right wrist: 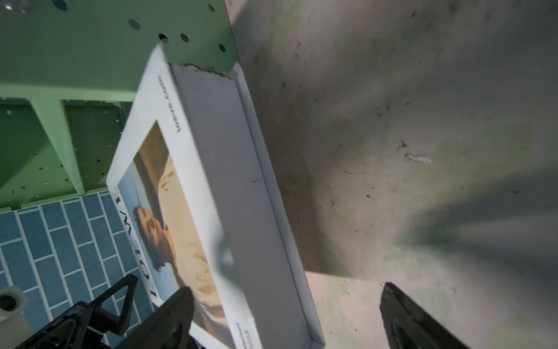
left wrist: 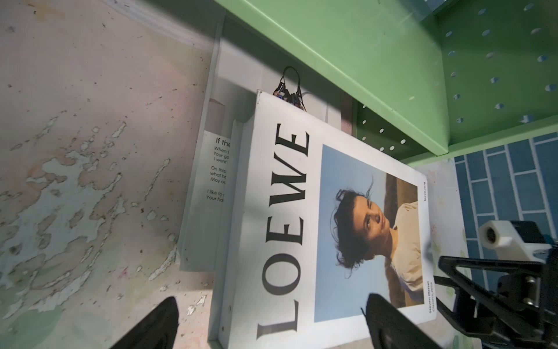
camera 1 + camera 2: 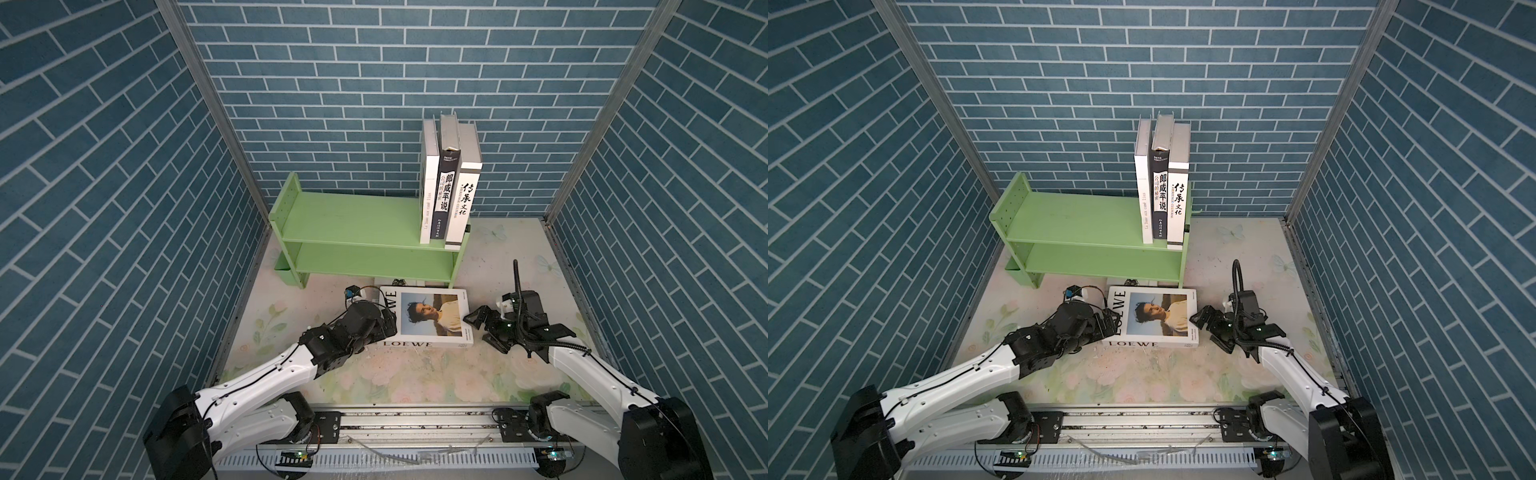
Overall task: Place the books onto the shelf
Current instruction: 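Lower both grippers to the LOEWE book's edges on the table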
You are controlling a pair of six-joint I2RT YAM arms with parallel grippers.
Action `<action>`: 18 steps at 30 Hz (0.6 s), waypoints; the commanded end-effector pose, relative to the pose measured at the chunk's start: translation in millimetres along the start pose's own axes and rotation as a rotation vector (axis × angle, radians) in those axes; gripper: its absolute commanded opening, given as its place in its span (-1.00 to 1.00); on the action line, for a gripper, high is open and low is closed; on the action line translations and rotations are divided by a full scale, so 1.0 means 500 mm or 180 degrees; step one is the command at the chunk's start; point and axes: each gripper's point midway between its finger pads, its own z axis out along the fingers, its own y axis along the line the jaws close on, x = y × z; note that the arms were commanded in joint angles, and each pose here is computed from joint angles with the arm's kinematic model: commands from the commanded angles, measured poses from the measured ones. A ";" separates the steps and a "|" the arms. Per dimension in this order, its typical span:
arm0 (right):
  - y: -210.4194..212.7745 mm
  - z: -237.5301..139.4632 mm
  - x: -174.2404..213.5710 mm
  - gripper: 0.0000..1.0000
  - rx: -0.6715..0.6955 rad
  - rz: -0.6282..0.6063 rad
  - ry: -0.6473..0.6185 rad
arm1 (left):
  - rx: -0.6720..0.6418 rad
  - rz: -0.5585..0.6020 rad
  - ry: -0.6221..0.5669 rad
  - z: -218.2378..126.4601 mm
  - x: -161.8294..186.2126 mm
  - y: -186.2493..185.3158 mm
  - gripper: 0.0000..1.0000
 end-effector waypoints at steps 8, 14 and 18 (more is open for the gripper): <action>-0.006 0.057 0.009 0.90 -0.0230 0.0045 0.0243 | 0.0286 -0.0198 0.0048 0.055 0.014 -0.041 0.97; 0.021 0.085 0.026 0.78 -0.0672 0.0212 0.0501 | 0.0322 -0.0200 0.0116 0.068 0.019 -0.056 0.96; 0.069 0.073 0.023 0.69 -0.1139 0.0287 0.0516 | 0.0335 -0.0260 0.0124 0.070 0.021 -0.055 0.94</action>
